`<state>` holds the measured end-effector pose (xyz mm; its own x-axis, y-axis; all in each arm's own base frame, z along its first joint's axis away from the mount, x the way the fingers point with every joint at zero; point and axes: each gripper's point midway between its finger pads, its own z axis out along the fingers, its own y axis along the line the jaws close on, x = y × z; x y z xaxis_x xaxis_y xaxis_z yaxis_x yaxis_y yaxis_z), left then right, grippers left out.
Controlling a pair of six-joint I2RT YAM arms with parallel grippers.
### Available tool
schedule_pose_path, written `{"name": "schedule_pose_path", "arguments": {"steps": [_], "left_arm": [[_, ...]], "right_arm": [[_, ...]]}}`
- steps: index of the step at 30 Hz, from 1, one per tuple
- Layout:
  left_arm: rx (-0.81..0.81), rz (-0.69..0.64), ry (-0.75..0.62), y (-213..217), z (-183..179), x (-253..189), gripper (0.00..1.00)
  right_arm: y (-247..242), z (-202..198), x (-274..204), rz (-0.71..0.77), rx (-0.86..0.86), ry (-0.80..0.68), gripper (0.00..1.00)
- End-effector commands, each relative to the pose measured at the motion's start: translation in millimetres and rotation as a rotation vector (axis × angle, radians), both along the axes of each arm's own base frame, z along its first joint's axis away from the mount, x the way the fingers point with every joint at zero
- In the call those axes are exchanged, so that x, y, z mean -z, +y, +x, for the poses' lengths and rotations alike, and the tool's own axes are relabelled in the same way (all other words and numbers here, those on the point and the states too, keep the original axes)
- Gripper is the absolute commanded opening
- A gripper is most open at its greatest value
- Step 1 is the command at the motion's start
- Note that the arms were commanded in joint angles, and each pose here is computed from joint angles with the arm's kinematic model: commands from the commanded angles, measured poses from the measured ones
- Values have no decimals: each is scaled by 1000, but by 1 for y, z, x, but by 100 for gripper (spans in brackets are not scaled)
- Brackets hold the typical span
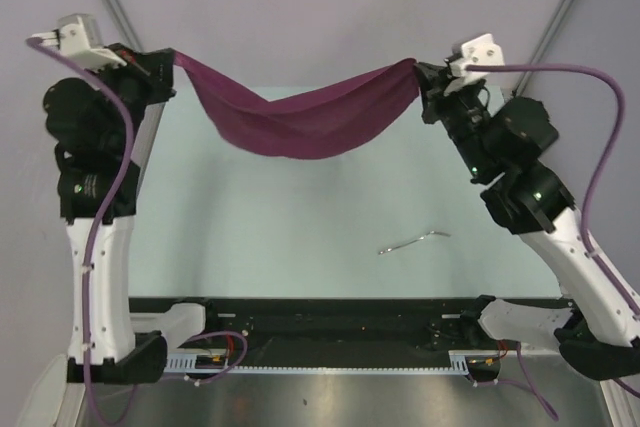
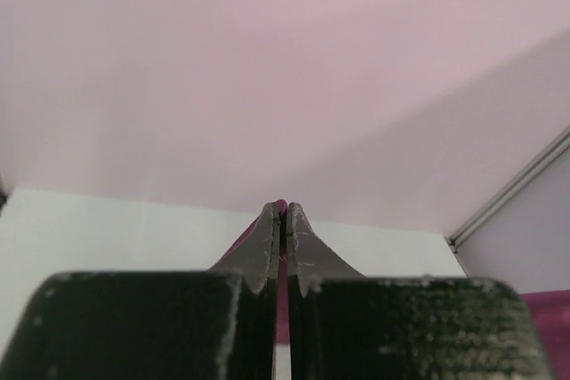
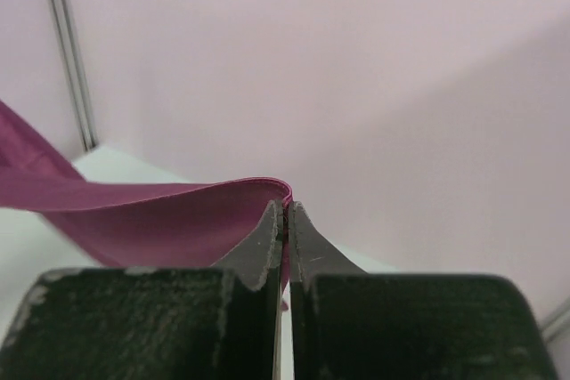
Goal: Fold the napkin, place the utensils inside, and roll it up
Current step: Flatten out the napkin at the center of the board.
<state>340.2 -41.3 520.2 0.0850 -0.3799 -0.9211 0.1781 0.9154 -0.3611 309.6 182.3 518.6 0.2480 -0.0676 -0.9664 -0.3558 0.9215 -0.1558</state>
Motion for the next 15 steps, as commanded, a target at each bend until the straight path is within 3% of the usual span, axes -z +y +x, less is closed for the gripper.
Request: {"name": "schedule_pose_path", "arguments": {"steps": [1, 3, 7, 15], "left_arm": [[-65, 39, -76, 13, -47, -37, 0], [-69, 45, -96, 14, -59, -46, 0], [-84, 71, -51, 17, -47, -34, 0], [-61, 77, 134, 19, 37, 35, 0]], "right_arm": [[-27, -39, -62, 68, 29, -180, 0], [-27, -43, -66, 75, 20, -190, 0], [-23, -26, -58, 60, 52, -172, 0], [-20, 70, 6, 14, 87, -5, 0]]}}
